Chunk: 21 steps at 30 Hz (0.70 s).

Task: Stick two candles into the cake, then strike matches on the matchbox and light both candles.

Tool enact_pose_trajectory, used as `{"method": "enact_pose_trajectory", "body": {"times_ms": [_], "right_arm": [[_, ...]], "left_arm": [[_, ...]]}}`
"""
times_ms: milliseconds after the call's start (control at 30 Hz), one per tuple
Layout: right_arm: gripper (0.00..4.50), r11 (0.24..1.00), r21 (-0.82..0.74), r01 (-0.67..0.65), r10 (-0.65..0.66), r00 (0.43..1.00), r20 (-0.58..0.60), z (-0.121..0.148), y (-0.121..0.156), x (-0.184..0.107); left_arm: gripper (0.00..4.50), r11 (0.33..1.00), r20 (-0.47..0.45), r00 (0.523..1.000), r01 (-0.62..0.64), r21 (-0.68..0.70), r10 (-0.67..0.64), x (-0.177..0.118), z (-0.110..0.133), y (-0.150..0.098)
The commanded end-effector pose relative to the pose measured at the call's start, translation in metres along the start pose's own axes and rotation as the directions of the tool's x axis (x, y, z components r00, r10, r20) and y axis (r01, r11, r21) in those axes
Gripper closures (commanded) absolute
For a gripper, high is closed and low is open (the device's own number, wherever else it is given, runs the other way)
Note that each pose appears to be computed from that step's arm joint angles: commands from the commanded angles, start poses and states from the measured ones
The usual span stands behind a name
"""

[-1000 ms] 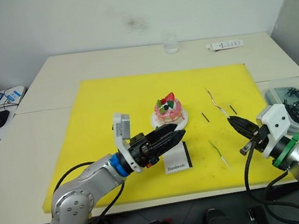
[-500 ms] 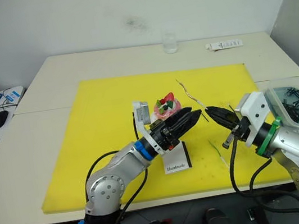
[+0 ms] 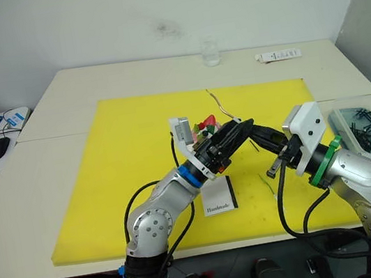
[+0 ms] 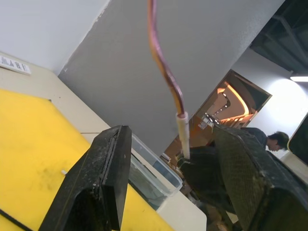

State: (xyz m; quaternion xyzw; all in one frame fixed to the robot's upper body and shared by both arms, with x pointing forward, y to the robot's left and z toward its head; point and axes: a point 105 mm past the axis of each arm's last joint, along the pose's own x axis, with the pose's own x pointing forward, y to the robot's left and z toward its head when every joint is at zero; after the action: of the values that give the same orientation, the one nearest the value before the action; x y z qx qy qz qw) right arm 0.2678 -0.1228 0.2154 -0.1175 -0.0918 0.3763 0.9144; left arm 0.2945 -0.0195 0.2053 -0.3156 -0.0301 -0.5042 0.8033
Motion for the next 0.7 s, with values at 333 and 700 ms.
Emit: {"method": "enact_pose_trajectory", "body": {"times_ms": [333, 700], "right_arm": [[4.5, 1.0, -0.013, 0.009, -0.008, 0.999, 0.04, 0.012, 0.003, -0.003], [4.5, 1.0, 0.008, 0.013, -0.014, 1.0, 0.021, 0.002, 0.001, -0.01]], "left_arm": [[1.52, 0.998, 0.057, 0.997, 0.059, -0.001, -0.059, 0.008, 0.009, -0.014], [4.4, 0.997, 0.071, 0.995, 0.076, -0.021, -0.075, 0.008, 0.011, -0.019]]}}
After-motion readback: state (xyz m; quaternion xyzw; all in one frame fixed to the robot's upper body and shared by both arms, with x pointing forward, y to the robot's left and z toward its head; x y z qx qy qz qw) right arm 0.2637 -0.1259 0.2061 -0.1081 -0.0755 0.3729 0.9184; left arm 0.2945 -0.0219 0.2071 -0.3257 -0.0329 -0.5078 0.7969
